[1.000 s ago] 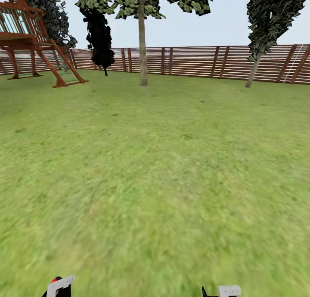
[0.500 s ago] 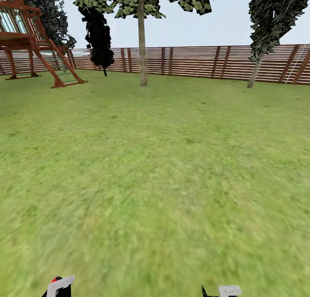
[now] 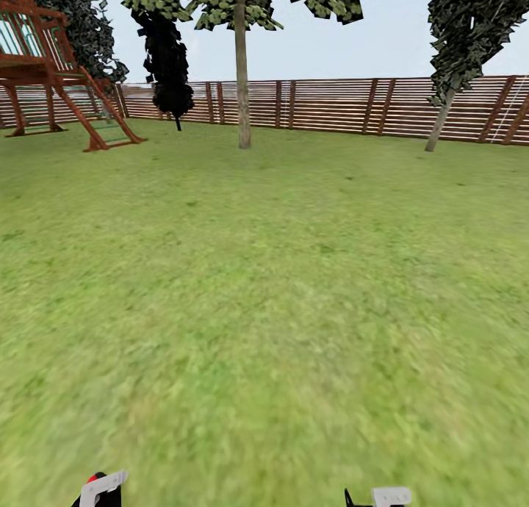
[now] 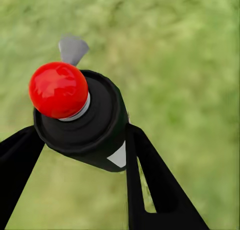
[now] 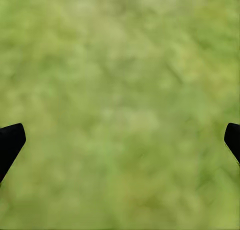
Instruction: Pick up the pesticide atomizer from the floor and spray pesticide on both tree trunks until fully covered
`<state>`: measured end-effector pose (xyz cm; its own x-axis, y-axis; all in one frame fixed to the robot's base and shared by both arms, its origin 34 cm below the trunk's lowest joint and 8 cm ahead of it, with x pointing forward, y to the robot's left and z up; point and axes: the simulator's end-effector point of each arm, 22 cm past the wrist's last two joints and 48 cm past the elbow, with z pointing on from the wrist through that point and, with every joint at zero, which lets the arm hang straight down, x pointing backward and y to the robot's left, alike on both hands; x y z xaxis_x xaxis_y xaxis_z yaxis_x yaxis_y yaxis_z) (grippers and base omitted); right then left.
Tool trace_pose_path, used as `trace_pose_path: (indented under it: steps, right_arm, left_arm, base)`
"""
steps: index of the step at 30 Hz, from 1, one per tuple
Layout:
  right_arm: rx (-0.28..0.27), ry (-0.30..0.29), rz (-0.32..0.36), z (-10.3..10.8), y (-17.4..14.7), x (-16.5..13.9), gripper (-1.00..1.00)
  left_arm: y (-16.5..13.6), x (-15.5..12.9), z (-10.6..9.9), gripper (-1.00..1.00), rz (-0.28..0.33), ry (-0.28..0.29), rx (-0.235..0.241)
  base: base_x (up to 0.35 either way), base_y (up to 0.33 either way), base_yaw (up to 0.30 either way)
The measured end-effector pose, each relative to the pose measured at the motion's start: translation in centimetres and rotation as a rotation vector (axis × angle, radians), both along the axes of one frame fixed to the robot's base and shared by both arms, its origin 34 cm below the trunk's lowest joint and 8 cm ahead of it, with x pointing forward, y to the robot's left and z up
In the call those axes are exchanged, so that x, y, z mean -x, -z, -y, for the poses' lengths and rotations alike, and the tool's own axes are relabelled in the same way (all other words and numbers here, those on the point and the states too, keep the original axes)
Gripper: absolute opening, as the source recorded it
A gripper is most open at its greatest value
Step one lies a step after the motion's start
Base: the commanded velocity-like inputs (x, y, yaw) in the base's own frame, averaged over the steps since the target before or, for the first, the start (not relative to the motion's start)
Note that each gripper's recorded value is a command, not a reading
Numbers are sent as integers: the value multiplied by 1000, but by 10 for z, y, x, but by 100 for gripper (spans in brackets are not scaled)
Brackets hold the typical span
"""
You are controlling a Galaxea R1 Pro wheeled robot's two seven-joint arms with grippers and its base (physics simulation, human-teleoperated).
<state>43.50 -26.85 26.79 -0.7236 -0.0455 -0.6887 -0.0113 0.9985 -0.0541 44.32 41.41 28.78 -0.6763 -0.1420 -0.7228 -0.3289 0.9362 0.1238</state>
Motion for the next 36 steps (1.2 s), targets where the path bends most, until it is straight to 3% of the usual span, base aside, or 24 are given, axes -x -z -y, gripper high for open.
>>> trace_pose_path:
  steps: [36]
  right_arm:
    - [0,0,0,0,0,0,100]
  left_arm:
    - [1,0,2,-100,-2,2,3]
  base:
    - [338,0,0]
